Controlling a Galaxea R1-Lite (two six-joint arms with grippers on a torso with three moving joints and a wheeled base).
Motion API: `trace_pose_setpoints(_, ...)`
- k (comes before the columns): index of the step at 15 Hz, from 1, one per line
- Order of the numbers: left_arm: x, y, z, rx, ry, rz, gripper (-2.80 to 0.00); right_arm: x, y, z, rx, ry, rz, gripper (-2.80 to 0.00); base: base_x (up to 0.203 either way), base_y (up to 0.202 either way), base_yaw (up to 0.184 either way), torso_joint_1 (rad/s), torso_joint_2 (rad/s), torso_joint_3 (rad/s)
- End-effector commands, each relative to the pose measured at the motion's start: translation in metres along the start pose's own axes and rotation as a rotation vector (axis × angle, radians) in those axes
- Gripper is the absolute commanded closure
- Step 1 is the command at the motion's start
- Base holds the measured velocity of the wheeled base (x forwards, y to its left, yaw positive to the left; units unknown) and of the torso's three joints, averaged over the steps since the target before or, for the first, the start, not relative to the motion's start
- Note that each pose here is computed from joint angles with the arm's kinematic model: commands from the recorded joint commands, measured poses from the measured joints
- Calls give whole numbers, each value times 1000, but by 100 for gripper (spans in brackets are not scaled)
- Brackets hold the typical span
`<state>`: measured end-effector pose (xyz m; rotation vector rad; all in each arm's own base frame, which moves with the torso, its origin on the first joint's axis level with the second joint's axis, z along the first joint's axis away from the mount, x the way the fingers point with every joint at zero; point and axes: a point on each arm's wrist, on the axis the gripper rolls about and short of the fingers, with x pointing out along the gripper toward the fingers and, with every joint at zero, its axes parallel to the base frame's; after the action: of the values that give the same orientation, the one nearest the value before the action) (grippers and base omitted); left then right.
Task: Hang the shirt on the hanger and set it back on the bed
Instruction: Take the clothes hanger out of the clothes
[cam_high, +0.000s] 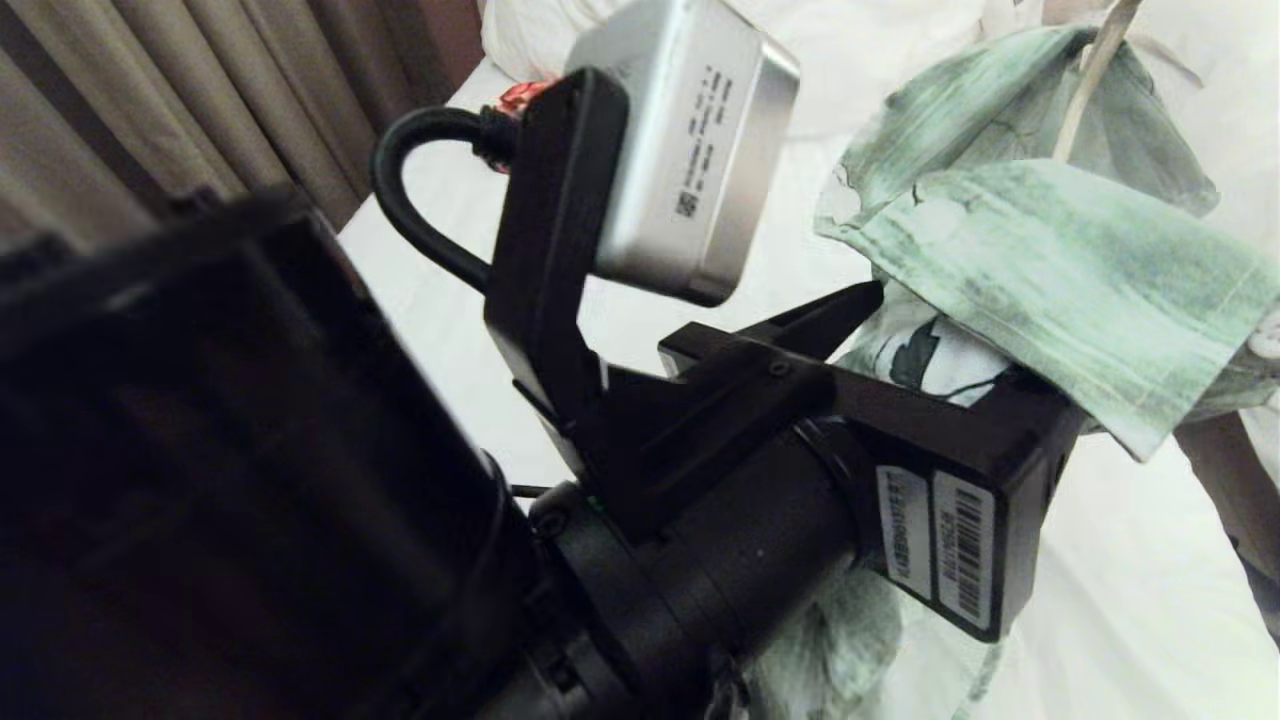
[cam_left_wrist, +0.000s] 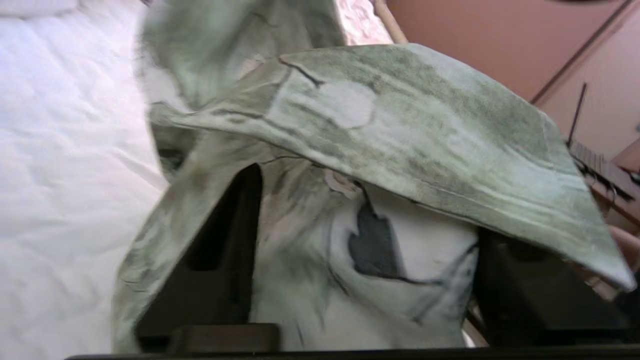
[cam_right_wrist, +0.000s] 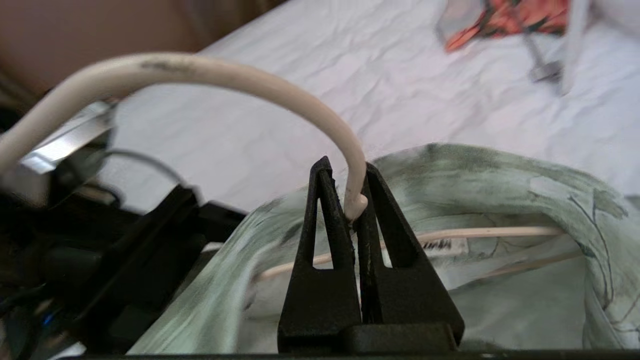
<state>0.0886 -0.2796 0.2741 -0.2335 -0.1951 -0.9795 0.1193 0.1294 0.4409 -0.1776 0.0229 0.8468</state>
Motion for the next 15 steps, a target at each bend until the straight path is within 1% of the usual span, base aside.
trace_pose_setpoints(1, -8, 3, 15, -11, -42, 0, -280, 5, -1, 1, -2, -15, -21, 0, 0, 0, 0, 0, 0, 0)
trace_pose_setpoints(3, -10, 3, 15, 0, -42, -1, -280, 6, -2, 3, -1, -34, -60, 0, 0, 0, 0, 0, 0, 0)
trace_pose_setpoints(5, -12, 4, 15, 1, -41, -13, -280, 6, -3, 3, -1, -32, -67, 0, 0, 0, 0, 0, 0, 0)
trace_pose_setpoints(7, -19, 4, 16, 5, -34, -81, -280, 7, -4, 3, 0, -26, -97, 0, 0, 0, 0, 0, 0, 0)
trace_pose_setpoints(8, -19, 4, 15, 6, -32, -88, -280, 7, -4, 2, 0, -22, -101, 0, 0, 0, 0, 0, 0, 0)
trace_pose_setpoints(10, -20, 5, 14, 8, -26, -89, -280, 7, -4, 3, 0, -28, -105, 0, 0, 0, 0, 0, 0, 0)
trace_pose_setpoints(12, -19, 7, 14, 10, -28, -85, -280, 7, -5, 4, 2, -31, -130, 0, 0, 0, 0, 0, 0, 0)
trace_pose_setpoints(13, -20, 11, 17, 13, -36, -72, -280, 7, -6, 4, 6, -38, -144, 0, 0, 0, 0, 0, 0, 0)
trace_pose_setpoints(15, -22, 23, 29, 22, -76, -42, -280, 7, -8, 4, 8, -39, -155, 0, 0, 0, 0, 0, 0, 0)
